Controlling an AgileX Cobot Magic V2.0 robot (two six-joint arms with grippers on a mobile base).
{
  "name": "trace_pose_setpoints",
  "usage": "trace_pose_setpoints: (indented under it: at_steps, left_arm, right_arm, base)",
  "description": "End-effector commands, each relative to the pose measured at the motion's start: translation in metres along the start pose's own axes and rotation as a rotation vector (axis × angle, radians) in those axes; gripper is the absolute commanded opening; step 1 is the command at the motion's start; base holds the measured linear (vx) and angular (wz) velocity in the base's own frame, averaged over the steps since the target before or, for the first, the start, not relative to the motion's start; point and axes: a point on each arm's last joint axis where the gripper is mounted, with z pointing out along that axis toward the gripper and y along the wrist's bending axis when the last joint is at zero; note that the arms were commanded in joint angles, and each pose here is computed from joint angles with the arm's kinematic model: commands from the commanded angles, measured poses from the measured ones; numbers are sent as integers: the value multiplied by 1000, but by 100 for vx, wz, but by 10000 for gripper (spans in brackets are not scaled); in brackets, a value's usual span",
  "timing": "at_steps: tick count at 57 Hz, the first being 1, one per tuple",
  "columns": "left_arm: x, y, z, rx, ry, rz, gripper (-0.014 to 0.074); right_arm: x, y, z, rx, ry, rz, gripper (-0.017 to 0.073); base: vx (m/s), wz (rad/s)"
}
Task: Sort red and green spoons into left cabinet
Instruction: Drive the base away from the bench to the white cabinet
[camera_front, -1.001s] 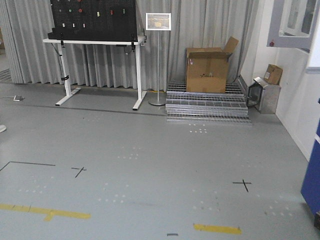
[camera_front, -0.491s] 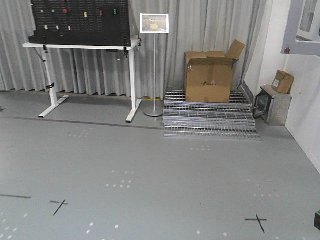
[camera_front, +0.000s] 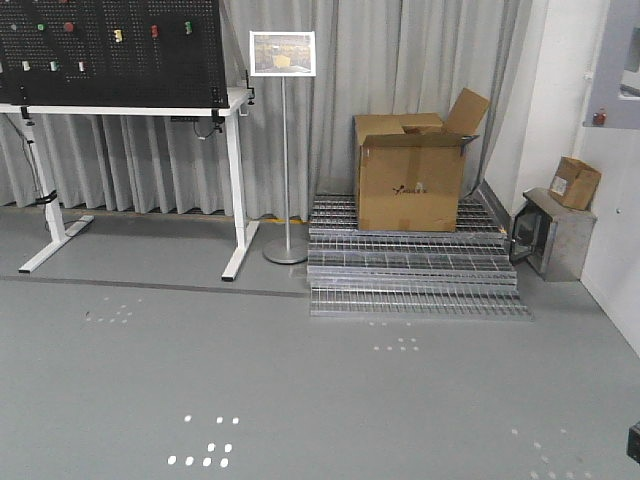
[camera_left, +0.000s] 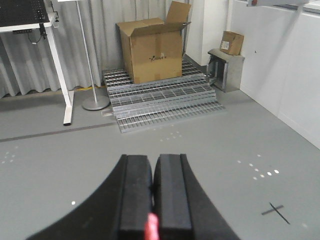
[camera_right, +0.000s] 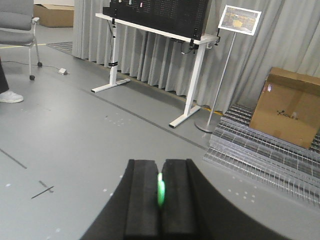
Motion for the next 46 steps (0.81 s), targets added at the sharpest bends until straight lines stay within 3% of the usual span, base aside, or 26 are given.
trace_pose_setpoints:
  at_steps: [1,46]
  left_arm:
    - [-12,3,-2,-36,-61,-27,-1]
    - [-12,3,-2,-34,-61,-27,-1]
  right_arm:
    - [-12,-4,-2,38,-54,22,-3]
    - [-12,-4,-2,38,-54,22,-3]
  base:
    - [69,1]
    - [66,-6]
